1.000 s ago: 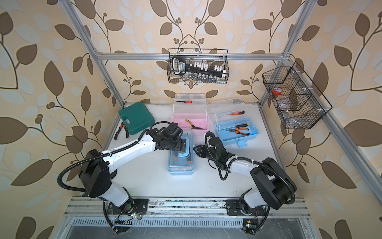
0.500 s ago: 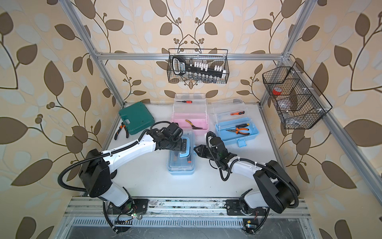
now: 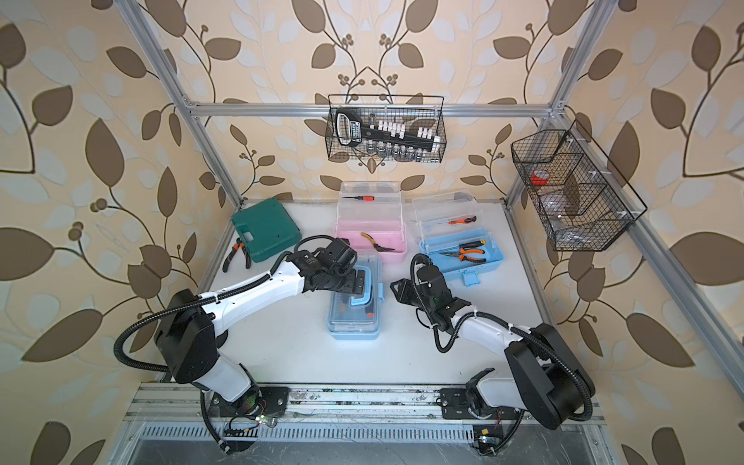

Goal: Close toolboxes
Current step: Fasten the toolbox latch on the toolbox.

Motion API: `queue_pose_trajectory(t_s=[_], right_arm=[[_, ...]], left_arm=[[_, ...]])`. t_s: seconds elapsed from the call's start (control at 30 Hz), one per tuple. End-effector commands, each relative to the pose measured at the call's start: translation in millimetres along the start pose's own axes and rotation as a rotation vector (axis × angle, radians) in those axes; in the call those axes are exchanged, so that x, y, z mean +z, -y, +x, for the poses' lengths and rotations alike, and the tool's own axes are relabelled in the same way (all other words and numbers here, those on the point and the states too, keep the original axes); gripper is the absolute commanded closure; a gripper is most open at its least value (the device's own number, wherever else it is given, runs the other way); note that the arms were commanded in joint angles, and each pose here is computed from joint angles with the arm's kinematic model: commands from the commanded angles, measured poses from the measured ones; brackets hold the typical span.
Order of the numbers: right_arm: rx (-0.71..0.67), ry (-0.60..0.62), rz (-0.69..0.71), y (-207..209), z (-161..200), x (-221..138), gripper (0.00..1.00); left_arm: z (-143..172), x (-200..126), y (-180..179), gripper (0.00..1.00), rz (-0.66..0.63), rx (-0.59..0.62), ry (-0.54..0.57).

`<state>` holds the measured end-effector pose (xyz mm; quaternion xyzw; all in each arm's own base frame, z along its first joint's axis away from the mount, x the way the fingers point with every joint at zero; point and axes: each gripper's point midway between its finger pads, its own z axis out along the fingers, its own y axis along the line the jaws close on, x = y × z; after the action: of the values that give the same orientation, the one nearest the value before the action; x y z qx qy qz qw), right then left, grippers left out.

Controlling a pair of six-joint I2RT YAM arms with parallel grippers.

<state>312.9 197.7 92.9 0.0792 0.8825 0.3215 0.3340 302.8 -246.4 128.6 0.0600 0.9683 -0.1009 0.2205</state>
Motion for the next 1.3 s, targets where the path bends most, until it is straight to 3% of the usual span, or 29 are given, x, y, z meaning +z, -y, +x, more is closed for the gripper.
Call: queue_pose_trajectory(t_s=[0.0, 0.17, 0.47, 0.6, 0.7, 0.9, 1.27], right_arm=[[-0.025, -0.047, 0.093, 23.3, 12.7, 9.1, 0.73], [-0.036, -0.131, 0.024, 11.9, 29.7, 29.0, 0.73], [-0.155, -0.197, -0.144, -49.4, 46.7, 47.7, 0.73], [-0.169, -0.206, -0.119, -49.0, 44.6, 53.0, 0.72], [-0.170, -0.185, -0.023, -32.3, 39.6, 51.8, 0.72], [-0.191, -0.149, 0.126, -4.7, 24.6, 35.1, 0.62], [-0.223, -0.103, 0.138, -0.4, 3.4, -7.1, 0.37]], left_arm=[[34.1, 19.8, -5.2, 0.01, -0.032, 0.052, -0.123], [36.8, 22.3, -2.0, 0.01, -0.017, 0.042, -0.135], [48.9, 36.1, 10.6, 0.01, 0.047, 0.019, -0.174], [53.4, 39.7, 10.5, 0.01, 0.050, 0.019, -0.185], [53.4, 38.5, 7.7, 0.01, 0.040, 0.024, -0.179], [47.4, 29.1, 3.4, 0.01, 0.021, 0.030, -0.153], [10.1, -23.1, -1.3, 0.01, -0.062, 0.077, -0.073]])
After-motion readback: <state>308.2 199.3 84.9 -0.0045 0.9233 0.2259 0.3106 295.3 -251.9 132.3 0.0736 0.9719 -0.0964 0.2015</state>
